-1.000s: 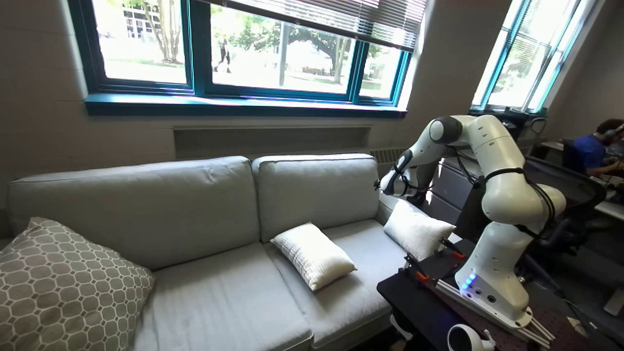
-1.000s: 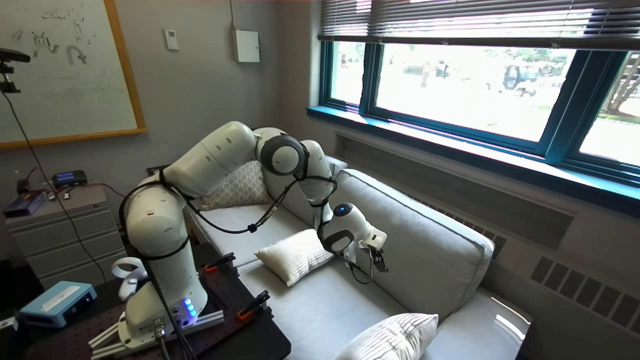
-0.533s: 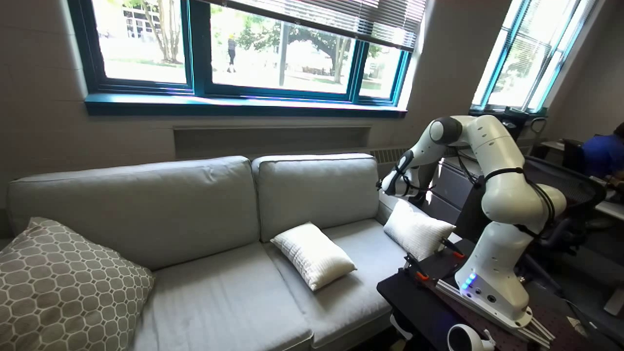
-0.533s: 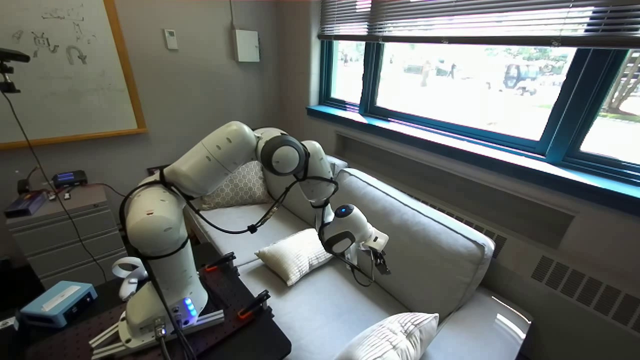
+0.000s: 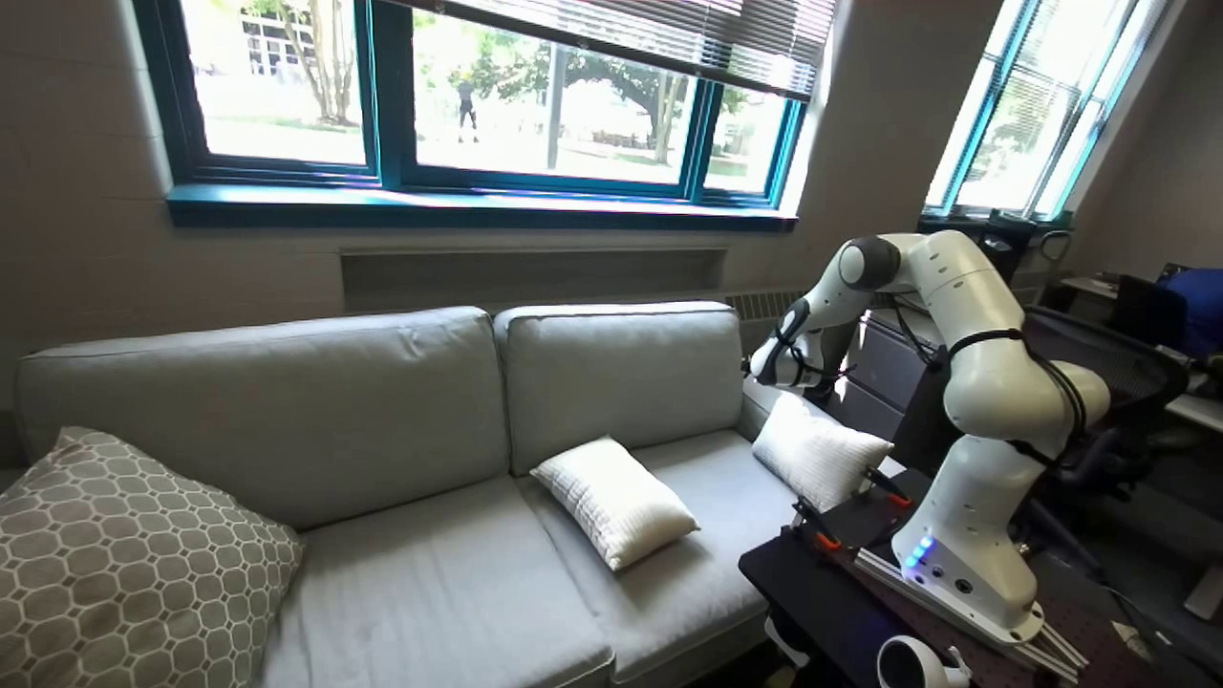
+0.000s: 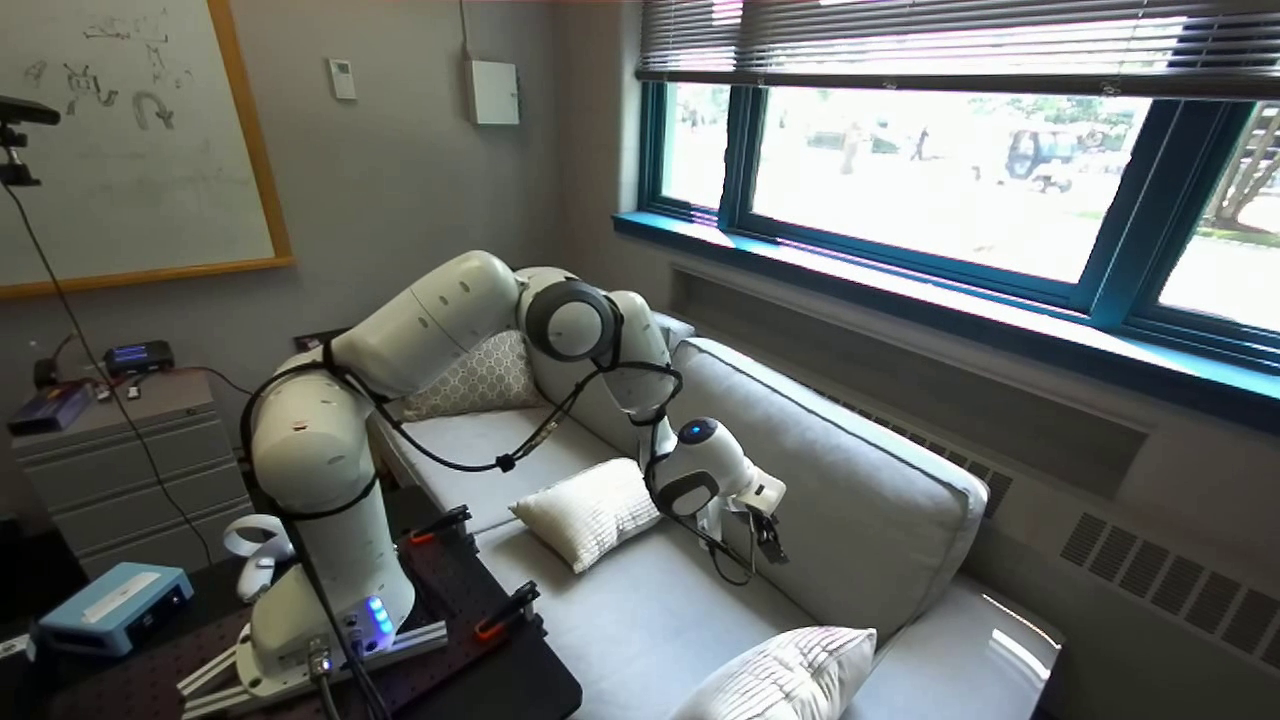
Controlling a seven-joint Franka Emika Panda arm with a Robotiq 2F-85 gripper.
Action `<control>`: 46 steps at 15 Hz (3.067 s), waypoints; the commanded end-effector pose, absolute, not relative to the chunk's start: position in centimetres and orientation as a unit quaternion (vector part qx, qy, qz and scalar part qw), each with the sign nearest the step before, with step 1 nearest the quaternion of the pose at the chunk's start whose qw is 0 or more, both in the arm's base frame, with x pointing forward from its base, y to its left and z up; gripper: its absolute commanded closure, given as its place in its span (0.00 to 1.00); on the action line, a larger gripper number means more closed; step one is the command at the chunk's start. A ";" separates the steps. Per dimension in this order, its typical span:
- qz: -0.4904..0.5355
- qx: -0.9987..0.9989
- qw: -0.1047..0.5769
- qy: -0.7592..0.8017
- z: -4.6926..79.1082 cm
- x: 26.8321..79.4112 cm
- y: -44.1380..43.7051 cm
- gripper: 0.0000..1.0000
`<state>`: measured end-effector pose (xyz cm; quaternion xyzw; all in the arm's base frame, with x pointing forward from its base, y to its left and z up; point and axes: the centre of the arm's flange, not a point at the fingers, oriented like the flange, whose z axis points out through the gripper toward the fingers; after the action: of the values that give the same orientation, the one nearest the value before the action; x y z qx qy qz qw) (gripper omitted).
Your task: Arrange the cushions, one in front of the other, against the arm rest
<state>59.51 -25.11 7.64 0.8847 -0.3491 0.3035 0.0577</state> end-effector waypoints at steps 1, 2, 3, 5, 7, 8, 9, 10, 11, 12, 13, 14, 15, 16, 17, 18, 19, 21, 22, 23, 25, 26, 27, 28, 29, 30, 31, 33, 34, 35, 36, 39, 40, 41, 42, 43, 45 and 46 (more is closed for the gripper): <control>0.293 0.890 0.039 -0.348 6.0 62.9 -27.0 0.00; 0.291 0.889 0.026 -0.353 5.8 63.5 -26.8 0.00; 0.291 0.888 0.007 -0.357 5.7 64.4 -26.1 0.00; 0.282 0.890 -0.039 -0.357 6.0 66.4 -23.9 0.00; 0.262 0.902 -0.074 -0.336 6.1 68.9 -20.7 0.00; 0.252 0.908 -0.086 -0.323 6.1 70.1 -18.8 0.00; 0.239 0.916 -0.097 -0.308 6.2 71.1 -16.8 0.00; 0.225 0.924 -0.107 -0.289 6.1 72.2 -14.5 0.00; 0.211 0.932 -0.111 -0.271 5.9 73.0 -12.4 0.00; 0.197 0.942 -0.111 -0.247 5.7 73.6 -10.1 0.00; 0.183 0.953 -0.102 -0.220 5.2 74.2 -7.5 0.00; 0.169 0.961 -0.095 -0.195 5.0 74.4 -5.4 0.00; 0.158 0.969 -0.086 -0.171 4.3 74.5 -3.1 0.00; 0.158 0.974 -0.063 -0.152 3.7 74.5 -1.5 0.00; 0.160 0.964 -0.092 -0.189 5.1 72.4 -3.3 0.00; 0.158 0.966 -0.088 -0.182 4.7 72.4 -1.8 0.00; 0.158 0.967 -0.089 -0.180 4.5 72.4 -1.1 0.00; 0.158 0.966 -0.088 -0.185 4.5 72.3 -2.0 0.00; 0.159 0.965 -0.087 -0.190 4.5 72.3 -2.8 0.00; 0.159 0.964 -0.087 -0.193 4.5 72.3 -3.3 0.00; 0.164 0.963 -0.082 -0.198 4.2 72.1 -3.9 0.00; 0.167 0.964 -0.084 -0.191 3.8 72.1 -3.8 0.00; 0.170 0.964 -0.083 -0.187 3.1 72.6 -3.4 0.00; 0.171 0.965 -0.083 -0.181 2.5 73.0 -3.0 0.00; 0.172 0.966 -0.082 -0.175 1.8 73.5 -2.4 0.00; 0.169 0.968 -0.084 -0.165 1.1 74.1 -1.3 0.00; 0.165 0.971 -0.085 -0.154 0.5 74.8 -0.2 0.00; 0.156 0.976 -0.089 -0.122 -0.6 76.4 2.7 0.00; 0.149 0.979 -0.090 -0.106 -1.2 77.3 4.4 0.00; 0.141 0.982 -0.093 -0.087 -1.5 78.0 6.3 0.00; 0.132 0.984 -0.095 -0.069 -1.6 78.8 8.1 0.00; 0.107 0.990 -0.091 -0.012 -1.5 80.8 13.7 0.00; 0.100 0.991 -0.091 0.010 -0.9 81.1 15.4 0.00; 0.092 0.991 -0.088 0.035 -0.7 81.3 17.2 0.00; 0.083 0.991 -0.085 0.059 -0.4 81.6 18.8 0.00; 0.067 0.990 -0.086 0.088 -0.3 81.4 20.6 0.00; 0.027 0.987 -0.079 0.134 -0.8 80.8 23.6 0.00; 0.007 0.985 -0.075 0.154 -1.3 80.2 24.9 0.00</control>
<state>74.88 20.66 1.75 0.9913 0.0917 0.0456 -0.0824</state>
